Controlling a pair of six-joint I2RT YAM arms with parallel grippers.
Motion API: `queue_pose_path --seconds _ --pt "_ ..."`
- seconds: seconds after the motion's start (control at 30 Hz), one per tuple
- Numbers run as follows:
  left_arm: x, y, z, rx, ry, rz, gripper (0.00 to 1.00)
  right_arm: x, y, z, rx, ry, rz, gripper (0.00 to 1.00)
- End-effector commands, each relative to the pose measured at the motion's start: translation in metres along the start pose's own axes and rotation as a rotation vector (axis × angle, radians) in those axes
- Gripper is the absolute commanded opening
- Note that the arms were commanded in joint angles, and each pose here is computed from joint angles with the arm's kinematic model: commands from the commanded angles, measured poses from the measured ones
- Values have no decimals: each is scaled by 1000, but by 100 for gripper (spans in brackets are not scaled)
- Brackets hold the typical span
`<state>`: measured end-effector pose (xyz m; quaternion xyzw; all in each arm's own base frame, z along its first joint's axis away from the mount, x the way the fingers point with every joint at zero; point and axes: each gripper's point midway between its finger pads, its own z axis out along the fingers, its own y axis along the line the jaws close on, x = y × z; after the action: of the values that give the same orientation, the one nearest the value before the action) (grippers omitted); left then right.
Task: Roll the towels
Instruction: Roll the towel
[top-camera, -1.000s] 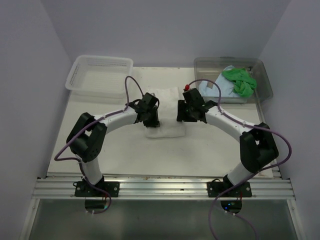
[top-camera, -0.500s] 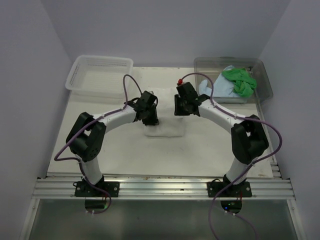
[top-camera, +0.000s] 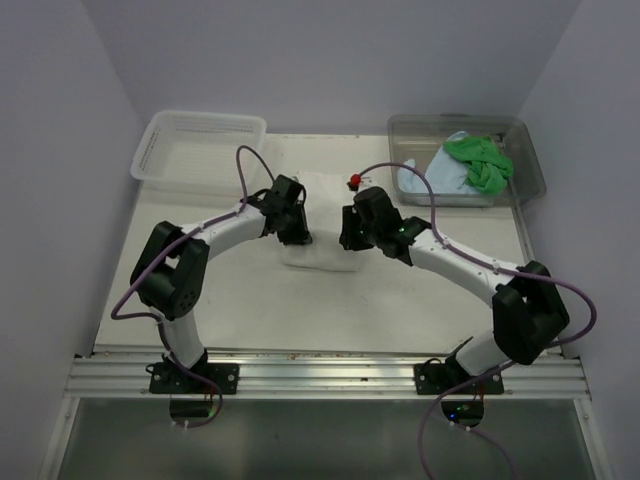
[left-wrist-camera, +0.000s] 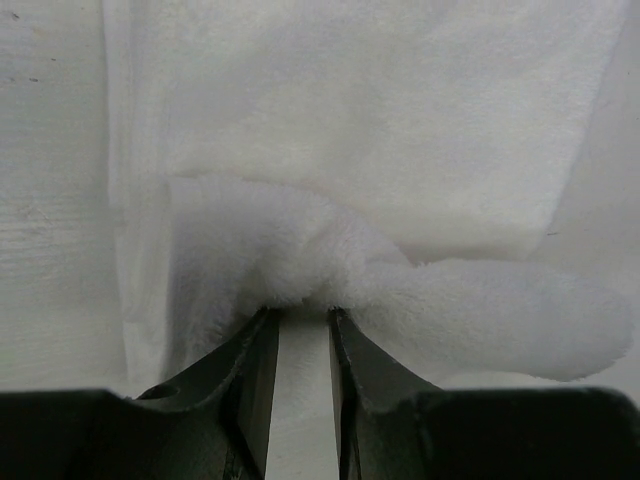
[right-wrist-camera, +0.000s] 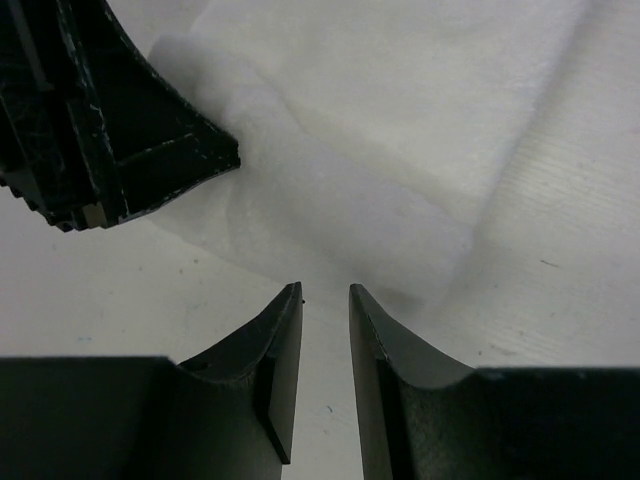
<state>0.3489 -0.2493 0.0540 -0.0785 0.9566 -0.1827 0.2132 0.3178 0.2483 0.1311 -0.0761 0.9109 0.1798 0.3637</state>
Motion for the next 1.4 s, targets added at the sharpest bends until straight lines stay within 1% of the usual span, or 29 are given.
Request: queue_pose_path --seconds 0.0,0.03,0.1,0.17,0.2,0.23,0.3,0.33,0.5,0.63,0.73,1.0,1.1,1.37 --pt "-19 -11 -2 41 -39 29 30 1 14 18 -38 18 -33 29" --pt "-18 -10 -1 41 -33 29 30 -6 19 20 -48 11 -44 29" --pt "-17 -8 0 43 -28 28 30 -1 13 31 -15 50 -85 29" --pt "-16 -7 -1 44 -27 36 30 -15 12 37 4 37 -112 29" --pt "-16 -7 -1 48 -23 41 30 -11 7 47 22 58 -119 29" --pt "-17 -8 -1 53 -24 51 29 -19 6 50 25 47 -116 29" --pt "-18 -9 -2 61 -22 63 29 -16 0 63 38 77 -114 29" --pt "-17 -8 -2 57 -19 72 29 -21 -1 66 42 72 -110 29" --pt "-22 -8 2 59 -11 81 29 -4 -8 88 62 129 -101 29" --pt "-22 -4 15 56 10 82 29 16 -15 103 79 169 -76 29" --pt "-20 -2 19 62 28 76 29 21 -22 101 110 165 -54 27" --pt "-17 3 22 54 51 88 29 -42 -4 45 67 -19 -41 29" --pt "-15 5 22 54 60 87 28 -45 4 27 18 -35 -55 31" --pt "-14 9 25 52 73 76 28 -5 19 31 -69 61 -149 32"
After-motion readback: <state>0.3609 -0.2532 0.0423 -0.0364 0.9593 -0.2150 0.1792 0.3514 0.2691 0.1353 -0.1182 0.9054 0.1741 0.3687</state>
